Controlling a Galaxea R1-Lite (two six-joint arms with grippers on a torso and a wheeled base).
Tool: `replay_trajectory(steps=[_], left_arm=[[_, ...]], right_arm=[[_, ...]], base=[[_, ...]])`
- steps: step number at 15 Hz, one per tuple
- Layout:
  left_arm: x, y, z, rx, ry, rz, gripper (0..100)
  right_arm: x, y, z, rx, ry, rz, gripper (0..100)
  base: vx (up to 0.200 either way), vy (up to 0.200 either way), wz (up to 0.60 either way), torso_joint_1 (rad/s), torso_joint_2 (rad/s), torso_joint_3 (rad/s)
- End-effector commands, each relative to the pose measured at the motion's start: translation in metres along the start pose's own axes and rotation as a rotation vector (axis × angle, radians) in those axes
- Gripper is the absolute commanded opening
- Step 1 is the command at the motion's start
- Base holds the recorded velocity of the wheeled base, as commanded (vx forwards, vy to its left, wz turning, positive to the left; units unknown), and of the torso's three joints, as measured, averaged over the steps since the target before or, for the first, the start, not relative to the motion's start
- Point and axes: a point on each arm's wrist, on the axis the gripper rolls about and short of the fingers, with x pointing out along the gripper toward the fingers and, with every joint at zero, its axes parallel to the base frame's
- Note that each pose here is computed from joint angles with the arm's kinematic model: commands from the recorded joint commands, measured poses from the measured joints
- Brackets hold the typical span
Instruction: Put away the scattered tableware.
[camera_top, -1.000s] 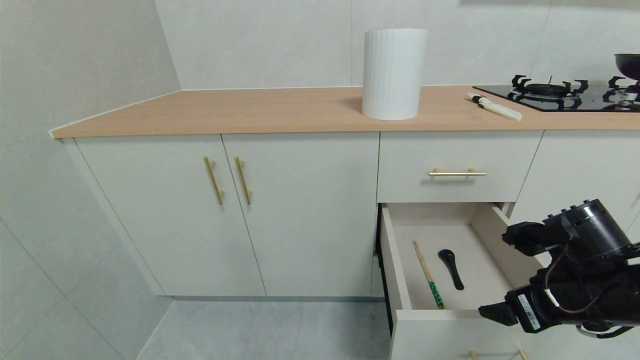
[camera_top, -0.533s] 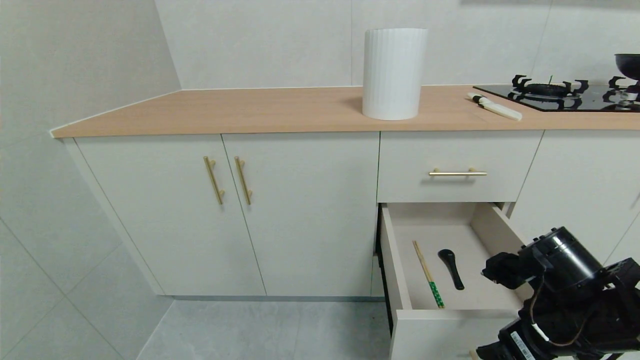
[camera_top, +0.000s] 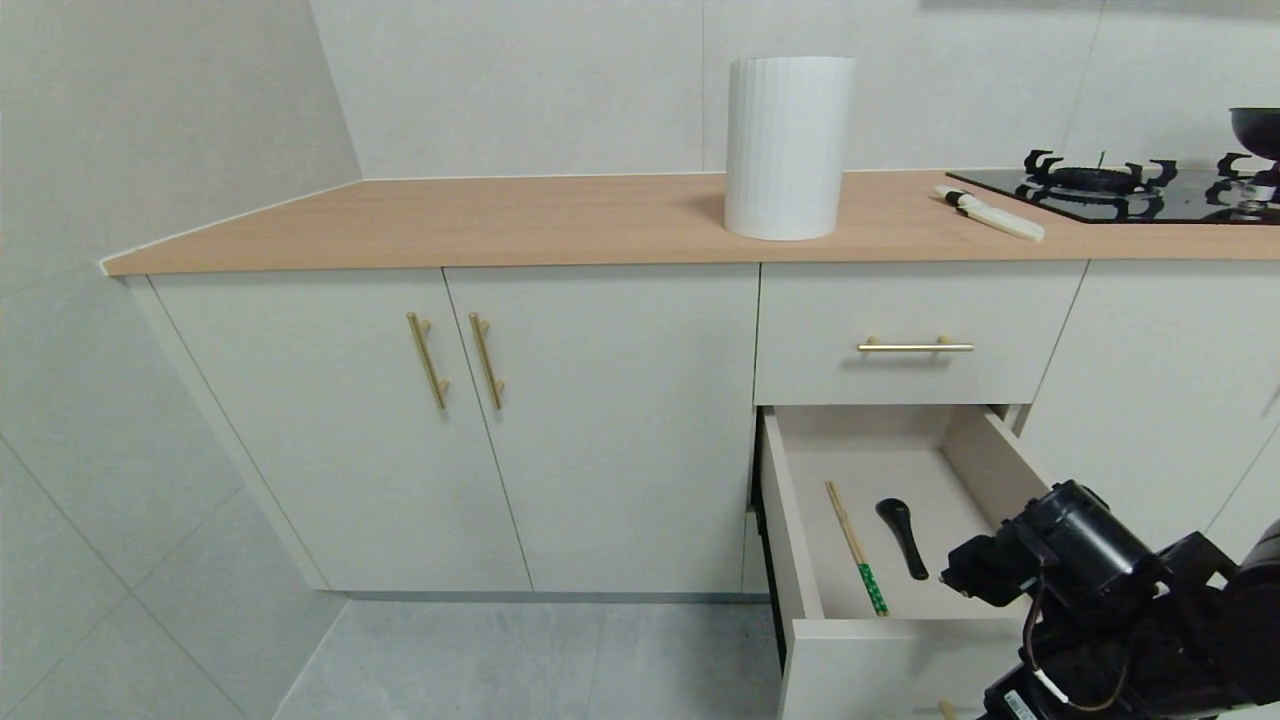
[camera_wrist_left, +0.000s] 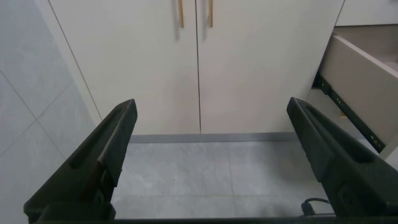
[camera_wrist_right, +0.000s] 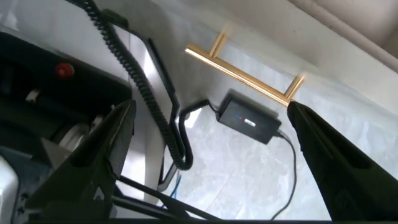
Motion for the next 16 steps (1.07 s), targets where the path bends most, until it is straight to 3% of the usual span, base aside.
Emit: replay_trajectory(steps=[1,8,16], left_arm=[[0.000,0.000,0.000,0.000,0.000,0.000,100],[0.000,0.000,0.000,0.000,0.000,0.000,100],[0.000,0.000,0.000,0.000,0.000,0.000,100]], right_arm=[[0.010,-0.002,0.002,0.010,0.038,-0.015,100],[0.023,-0.021,0.016,0.153,0.052,-0.116,100],[0.035,-0.056,0.046,0.275,-0.011,-0.164,100]], base=[[0.000,0.000,0.00,0.000,0.00,0.000],[0.000,0.000,0.00,0.000,0.00,0.000],[0.000,0.000,0.00,0.000,0.00,0.000]])
